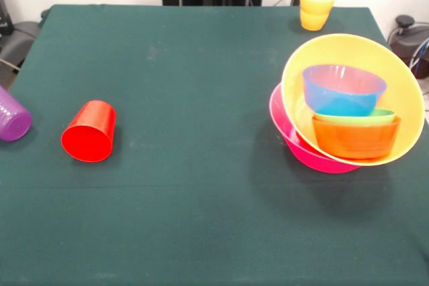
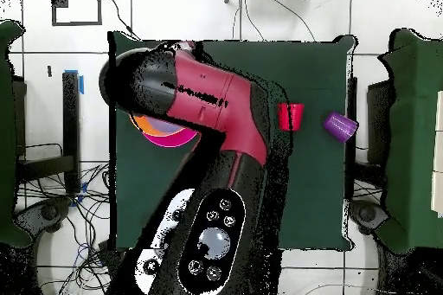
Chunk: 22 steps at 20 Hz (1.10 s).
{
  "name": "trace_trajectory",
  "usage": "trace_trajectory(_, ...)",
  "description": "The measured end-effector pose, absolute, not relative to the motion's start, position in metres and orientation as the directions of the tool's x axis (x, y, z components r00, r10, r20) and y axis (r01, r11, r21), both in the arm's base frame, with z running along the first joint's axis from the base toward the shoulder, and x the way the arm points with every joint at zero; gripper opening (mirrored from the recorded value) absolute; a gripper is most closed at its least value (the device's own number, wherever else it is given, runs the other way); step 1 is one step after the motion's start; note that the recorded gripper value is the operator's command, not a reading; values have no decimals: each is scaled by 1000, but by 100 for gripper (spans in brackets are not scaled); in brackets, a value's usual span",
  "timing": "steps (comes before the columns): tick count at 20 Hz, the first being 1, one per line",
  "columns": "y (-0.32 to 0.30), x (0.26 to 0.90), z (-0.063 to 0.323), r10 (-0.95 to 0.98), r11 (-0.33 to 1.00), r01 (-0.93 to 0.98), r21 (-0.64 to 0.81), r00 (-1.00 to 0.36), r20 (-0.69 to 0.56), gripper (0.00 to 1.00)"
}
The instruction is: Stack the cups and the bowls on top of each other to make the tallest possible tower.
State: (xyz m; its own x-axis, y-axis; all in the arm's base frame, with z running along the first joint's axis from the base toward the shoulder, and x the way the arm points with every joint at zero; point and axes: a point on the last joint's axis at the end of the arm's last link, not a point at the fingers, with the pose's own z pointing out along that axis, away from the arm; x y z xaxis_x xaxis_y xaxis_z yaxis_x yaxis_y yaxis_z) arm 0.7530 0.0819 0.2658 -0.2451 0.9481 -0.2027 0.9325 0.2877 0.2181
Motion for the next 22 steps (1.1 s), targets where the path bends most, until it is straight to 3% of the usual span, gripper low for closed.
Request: trace_trajectory(22,77,712,226,958,251,944,213,-211,-194,100)
